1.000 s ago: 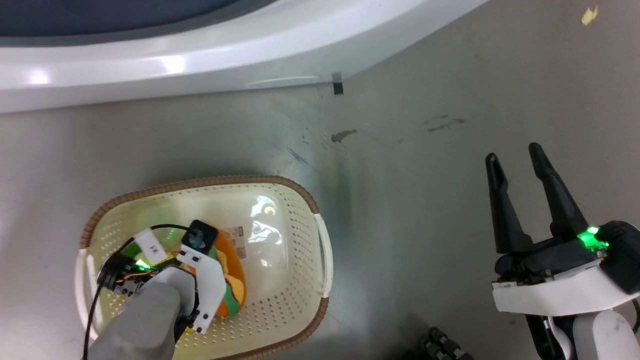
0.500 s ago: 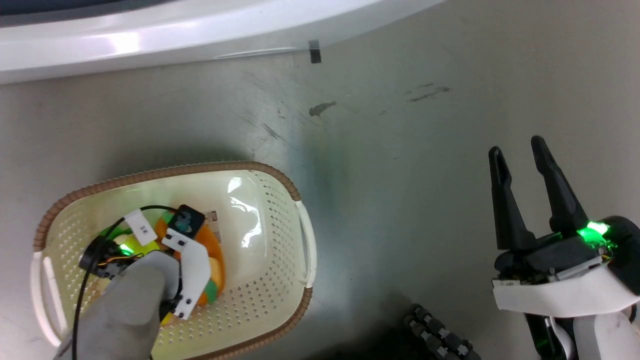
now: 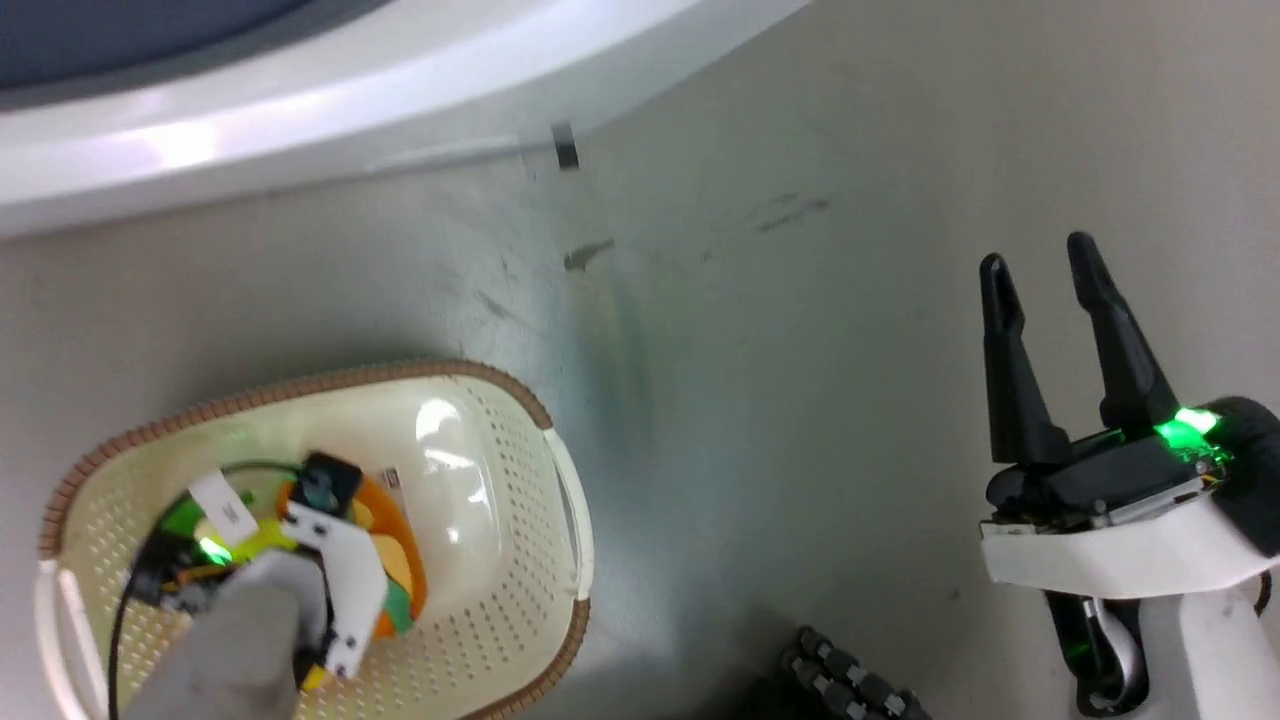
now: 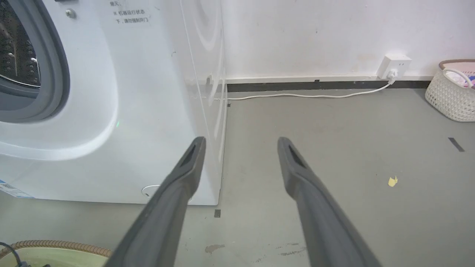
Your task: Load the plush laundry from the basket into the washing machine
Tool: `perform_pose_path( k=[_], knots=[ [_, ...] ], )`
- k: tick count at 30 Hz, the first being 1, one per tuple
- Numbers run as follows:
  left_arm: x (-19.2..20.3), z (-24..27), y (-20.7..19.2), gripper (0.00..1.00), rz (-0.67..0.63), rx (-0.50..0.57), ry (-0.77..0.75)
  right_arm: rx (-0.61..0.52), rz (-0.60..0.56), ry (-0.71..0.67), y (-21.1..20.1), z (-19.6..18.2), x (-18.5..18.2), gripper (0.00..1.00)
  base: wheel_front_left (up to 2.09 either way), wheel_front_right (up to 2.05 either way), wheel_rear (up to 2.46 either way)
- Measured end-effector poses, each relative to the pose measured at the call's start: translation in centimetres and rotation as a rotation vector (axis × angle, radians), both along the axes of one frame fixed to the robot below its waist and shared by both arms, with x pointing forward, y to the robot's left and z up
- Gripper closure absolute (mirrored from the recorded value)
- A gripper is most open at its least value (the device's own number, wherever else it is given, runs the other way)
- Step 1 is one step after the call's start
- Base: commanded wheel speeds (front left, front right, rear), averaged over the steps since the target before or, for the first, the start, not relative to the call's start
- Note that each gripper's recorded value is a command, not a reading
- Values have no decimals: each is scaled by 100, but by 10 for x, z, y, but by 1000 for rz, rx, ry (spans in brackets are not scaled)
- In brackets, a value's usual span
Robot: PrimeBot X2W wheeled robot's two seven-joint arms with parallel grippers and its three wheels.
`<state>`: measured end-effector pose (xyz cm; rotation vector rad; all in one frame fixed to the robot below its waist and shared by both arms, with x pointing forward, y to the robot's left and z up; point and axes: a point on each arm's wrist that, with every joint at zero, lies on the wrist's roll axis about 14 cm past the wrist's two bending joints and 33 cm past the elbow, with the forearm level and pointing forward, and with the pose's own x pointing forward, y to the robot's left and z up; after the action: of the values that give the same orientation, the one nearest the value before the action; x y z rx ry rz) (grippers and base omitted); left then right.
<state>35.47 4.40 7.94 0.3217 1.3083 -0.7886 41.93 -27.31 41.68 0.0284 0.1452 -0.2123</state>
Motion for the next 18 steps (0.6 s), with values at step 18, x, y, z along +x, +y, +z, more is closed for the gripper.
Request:
perform_pose_path(
  k=[18],
  knots=[
    [43,189,8,100,335,-288,-496,-6,91,-232,33,90,-38,0,0,0,0]
  ],
)
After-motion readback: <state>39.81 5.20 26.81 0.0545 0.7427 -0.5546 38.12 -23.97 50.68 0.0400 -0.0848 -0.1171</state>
